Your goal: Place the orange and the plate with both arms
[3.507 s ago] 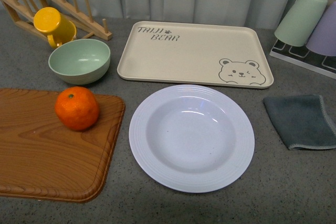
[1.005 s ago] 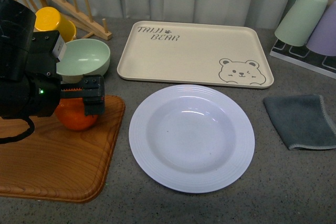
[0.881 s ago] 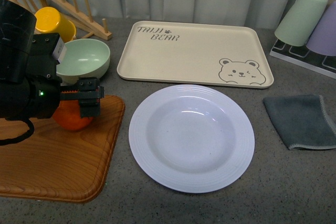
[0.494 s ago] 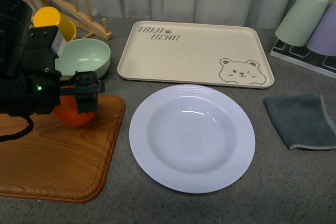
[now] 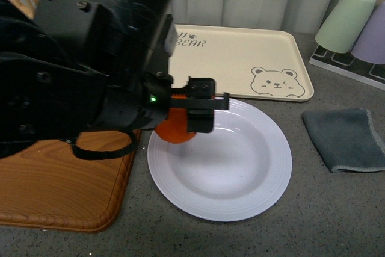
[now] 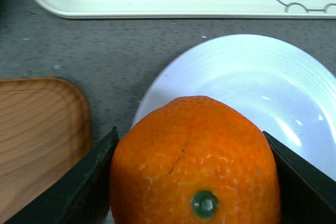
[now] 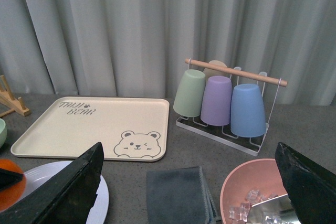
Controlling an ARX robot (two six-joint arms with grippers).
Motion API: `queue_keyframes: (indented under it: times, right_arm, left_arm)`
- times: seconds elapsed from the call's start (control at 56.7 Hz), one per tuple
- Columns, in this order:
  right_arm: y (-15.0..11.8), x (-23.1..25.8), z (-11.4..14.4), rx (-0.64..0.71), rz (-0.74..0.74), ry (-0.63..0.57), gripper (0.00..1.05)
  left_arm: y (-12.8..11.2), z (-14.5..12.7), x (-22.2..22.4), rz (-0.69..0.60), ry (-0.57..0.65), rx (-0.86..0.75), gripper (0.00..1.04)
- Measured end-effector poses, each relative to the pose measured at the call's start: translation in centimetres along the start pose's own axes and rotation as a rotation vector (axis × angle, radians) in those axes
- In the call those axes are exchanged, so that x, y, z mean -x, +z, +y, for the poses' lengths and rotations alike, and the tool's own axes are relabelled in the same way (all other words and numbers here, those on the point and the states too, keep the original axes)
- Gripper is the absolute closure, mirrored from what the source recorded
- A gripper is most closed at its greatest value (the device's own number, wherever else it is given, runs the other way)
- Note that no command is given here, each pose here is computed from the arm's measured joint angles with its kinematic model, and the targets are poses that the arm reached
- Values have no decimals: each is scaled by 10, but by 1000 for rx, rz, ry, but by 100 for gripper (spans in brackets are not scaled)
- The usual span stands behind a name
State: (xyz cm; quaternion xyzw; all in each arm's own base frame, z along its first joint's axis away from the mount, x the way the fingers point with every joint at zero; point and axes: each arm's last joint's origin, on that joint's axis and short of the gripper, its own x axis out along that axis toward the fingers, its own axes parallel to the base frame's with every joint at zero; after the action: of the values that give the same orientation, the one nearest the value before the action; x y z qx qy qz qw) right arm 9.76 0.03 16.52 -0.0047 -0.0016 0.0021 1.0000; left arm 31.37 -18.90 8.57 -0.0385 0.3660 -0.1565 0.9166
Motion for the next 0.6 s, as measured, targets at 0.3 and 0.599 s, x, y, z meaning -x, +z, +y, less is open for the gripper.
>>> queue_keyframes:
  times: [0.3,0.599]
  right_arm:
    - [0,0,0,0,0,0,9]
    - [0,0,0,0,0,0,9]
  left_arm:
    - [-15,-38,-17,54,-42,-34,34]
    - [-31,-45,-33,98,-27,-49,34]
